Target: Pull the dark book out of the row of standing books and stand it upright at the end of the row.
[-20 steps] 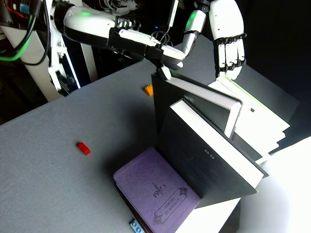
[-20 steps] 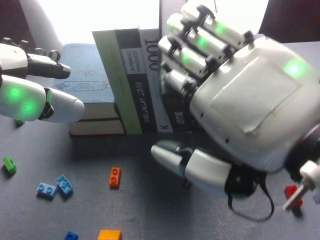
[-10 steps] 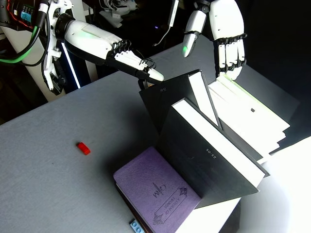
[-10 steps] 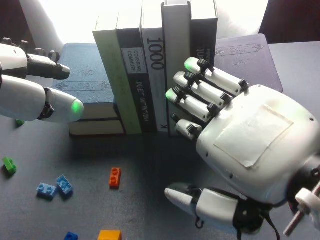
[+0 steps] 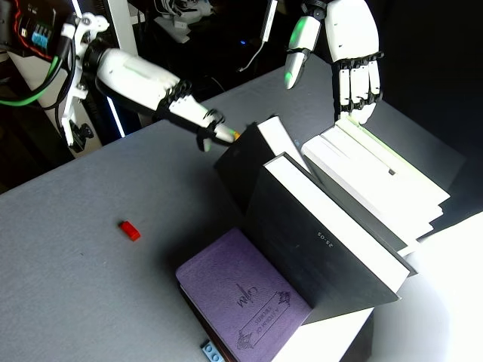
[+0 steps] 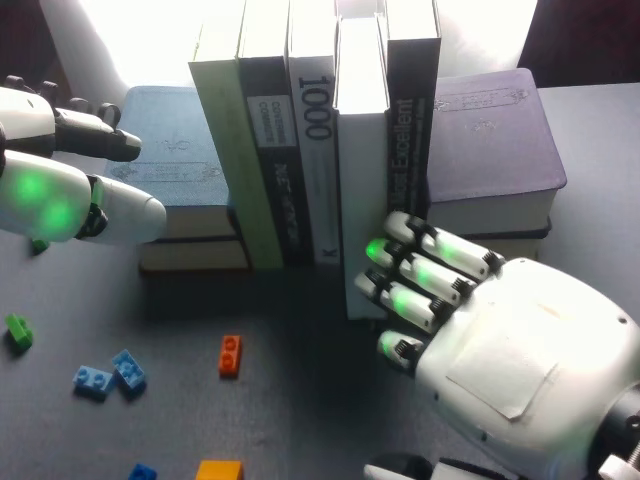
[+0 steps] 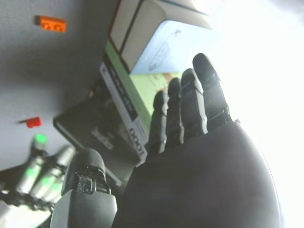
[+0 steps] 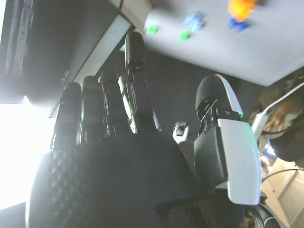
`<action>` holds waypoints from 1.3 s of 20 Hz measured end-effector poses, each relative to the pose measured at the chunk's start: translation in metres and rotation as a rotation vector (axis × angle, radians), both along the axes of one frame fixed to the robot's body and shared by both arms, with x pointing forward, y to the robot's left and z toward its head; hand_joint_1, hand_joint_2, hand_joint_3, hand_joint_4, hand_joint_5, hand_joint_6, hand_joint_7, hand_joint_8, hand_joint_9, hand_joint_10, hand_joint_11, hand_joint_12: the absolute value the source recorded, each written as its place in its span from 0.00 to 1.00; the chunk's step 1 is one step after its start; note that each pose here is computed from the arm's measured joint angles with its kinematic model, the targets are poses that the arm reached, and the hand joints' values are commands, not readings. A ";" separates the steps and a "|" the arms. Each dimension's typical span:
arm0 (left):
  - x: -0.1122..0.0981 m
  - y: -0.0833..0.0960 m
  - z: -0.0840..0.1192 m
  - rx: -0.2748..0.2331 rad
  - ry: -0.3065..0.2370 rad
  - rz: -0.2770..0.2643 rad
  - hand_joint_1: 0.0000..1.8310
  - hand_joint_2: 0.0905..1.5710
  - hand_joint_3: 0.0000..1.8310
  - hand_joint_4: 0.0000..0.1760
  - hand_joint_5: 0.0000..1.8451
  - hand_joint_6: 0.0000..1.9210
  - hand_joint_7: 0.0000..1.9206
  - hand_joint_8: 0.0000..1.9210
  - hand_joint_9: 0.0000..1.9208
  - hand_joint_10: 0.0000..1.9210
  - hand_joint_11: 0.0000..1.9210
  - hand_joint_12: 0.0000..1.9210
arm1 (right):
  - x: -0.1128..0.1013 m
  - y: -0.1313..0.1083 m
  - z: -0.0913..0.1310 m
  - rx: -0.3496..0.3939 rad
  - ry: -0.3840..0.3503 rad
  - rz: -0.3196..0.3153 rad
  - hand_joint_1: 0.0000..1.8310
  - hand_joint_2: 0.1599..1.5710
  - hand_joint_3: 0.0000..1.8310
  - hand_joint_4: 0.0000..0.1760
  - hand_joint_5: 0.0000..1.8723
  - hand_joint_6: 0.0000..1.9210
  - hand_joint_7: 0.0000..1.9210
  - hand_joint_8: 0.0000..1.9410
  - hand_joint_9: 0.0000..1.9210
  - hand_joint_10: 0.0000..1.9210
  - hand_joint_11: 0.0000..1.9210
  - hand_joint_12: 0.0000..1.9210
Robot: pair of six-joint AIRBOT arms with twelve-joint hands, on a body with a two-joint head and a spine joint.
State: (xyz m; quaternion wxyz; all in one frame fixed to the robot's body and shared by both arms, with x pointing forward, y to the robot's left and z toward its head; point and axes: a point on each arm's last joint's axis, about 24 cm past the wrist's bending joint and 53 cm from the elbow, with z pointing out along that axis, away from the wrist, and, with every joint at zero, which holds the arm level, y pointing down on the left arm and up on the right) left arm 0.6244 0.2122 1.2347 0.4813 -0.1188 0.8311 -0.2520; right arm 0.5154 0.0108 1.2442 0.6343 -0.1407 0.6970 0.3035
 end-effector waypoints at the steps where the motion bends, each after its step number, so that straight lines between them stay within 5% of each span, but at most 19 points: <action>1: 0.000 0.000 0.000 0.000 0.000 0.000 0.00 0.74 0.00 0.14 0.07 0.00 0.08 0.00 0.08 0.00 0.02 0.26 | 0.000 -0.002 -0.006 -0.004 0.016 -0.005 0.00 0.74 0.00 0.00 0.28 0.29 0.08 0.00 0.00 0.00 0.00 0.00; 8: 0.000 0.000 0.000 0.000 0.000 0.000 0.00 0.74 0.00 0.13 0.07 0.00 0.08 0.00 0.09 0.00 0.02 0.26 | -0.009 -0.002 -0.033 -0.033 0.083 0.007 0.00 0.74 0.00 0.00 0.28 0.28 0.08 0.00 0.00 0.00 0.00 0.00; 15: 0.000 0.000 0.000 0.000 0.000 0.000 0.00 0.74 0.00 0.10 0.07 0.00 0.08 0.00 0.09 0.00 0.02 0.26 | -0.016 0.002 -0.032 -0.029 0.092 0.024 0.00 0.75 0.00 0.00 0.28 0.28 0.09 0.00 0.00 0.00 0.00 0.00; 26: 0.000 0.000 0.000 0.000 0.000 0.001 0.00 0.75 0.00 0.12 0.06 0.00 0.07 0.00 0.09 0.00 0.02 0.26 | -0.004 0.014 0.108 0.162 -0.322 0.083 0.00 0.75 0.00 0.00 0.29 0.28 0.08 0.00 0.00 0.00 0.00 0.00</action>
